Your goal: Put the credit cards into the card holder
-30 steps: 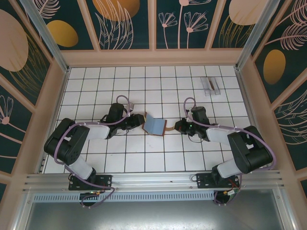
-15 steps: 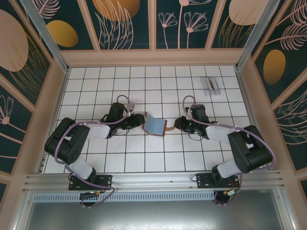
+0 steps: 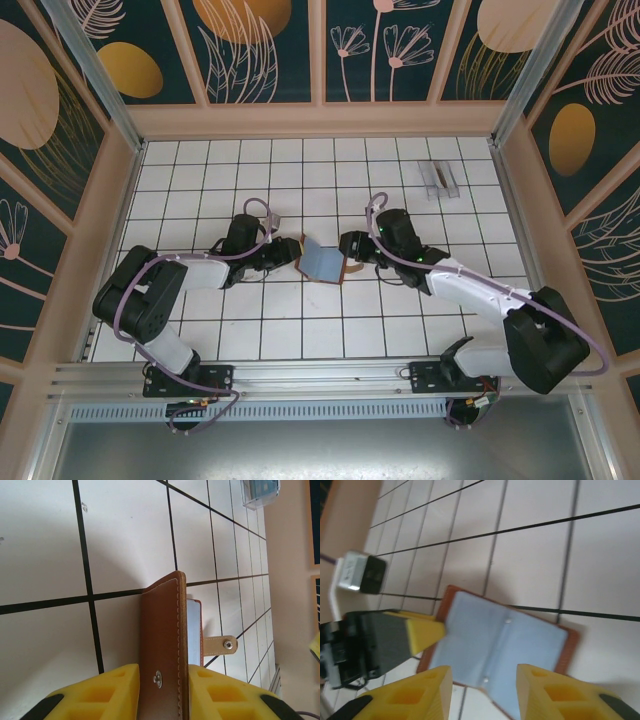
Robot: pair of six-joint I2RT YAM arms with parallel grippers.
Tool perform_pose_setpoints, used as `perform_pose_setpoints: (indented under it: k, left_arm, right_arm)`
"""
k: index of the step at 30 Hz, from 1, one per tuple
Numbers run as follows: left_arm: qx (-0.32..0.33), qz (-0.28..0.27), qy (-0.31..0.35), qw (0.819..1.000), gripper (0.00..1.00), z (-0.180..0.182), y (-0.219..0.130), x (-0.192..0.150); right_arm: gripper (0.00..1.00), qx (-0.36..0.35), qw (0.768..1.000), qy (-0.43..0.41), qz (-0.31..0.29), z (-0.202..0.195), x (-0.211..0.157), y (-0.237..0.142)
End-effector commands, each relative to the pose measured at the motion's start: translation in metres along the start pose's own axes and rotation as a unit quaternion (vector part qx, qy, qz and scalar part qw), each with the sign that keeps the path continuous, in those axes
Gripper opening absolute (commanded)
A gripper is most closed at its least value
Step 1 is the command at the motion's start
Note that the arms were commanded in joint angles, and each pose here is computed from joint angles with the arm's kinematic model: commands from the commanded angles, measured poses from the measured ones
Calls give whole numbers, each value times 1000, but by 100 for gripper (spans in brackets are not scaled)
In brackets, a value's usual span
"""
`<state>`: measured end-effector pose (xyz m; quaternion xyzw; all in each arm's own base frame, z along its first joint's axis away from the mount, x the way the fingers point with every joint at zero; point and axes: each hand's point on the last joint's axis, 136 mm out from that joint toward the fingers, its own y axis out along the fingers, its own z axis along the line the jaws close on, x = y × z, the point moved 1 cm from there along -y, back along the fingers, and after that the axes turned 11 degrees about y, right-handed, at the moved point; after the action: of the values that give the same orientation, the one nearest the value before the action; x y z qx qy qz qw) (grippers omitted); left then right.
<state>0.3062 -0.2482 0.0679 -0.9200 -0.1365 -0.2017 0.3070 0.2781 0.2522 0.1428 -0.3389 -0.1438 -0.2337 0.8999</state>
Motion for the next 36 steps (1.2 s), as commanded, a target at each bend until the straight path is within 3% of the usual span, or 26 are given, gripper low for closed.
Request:
perform_pose_setpoints:
  k: [1, 4, 11, 21, 25, 29, 33, 36]
  left_arm:
    - [-20, -8, 11, 1000, 29, -14, -3, 8]
    - [-24, -12, 14, 1000, 30, -17, -5, 9]
    - [-30, -16, 23, 999, 28, -24, -11, 12]
    - [-24, 8, 19, 999, 24, -16, 4, 4]
    - [-25, 6, 26, 999, 37, -19, 2, 6]
    - [-27, -4, 34, 999, 44, -26, -4, 11]
    - [-29, -28, 41, 998, 59, -35, -13, 21]
    - [-17, -18, 41, 999, 61, -30, -7, 21]
  right_arm:
    - [32, 40, 997, 67, 26, 4, -14, 13]
    - [27, 36, 996, 74, 45, 1, -16, 34]
    - [29, 10, 993, 76, 92, -24, -33, 74]
    - [32, -14, 989, 78, 122, -49, -48, 93]
    - [40, -21, 990, 71, 123, -50, -46, 96]
    - [45, -27, 990, 58, 129, -47, -46, 99]
    - [48, -42, 989, 46, 135, -48, -48, 103]
    - [49, -43, 989, 41, 136, -47, -48, 106]
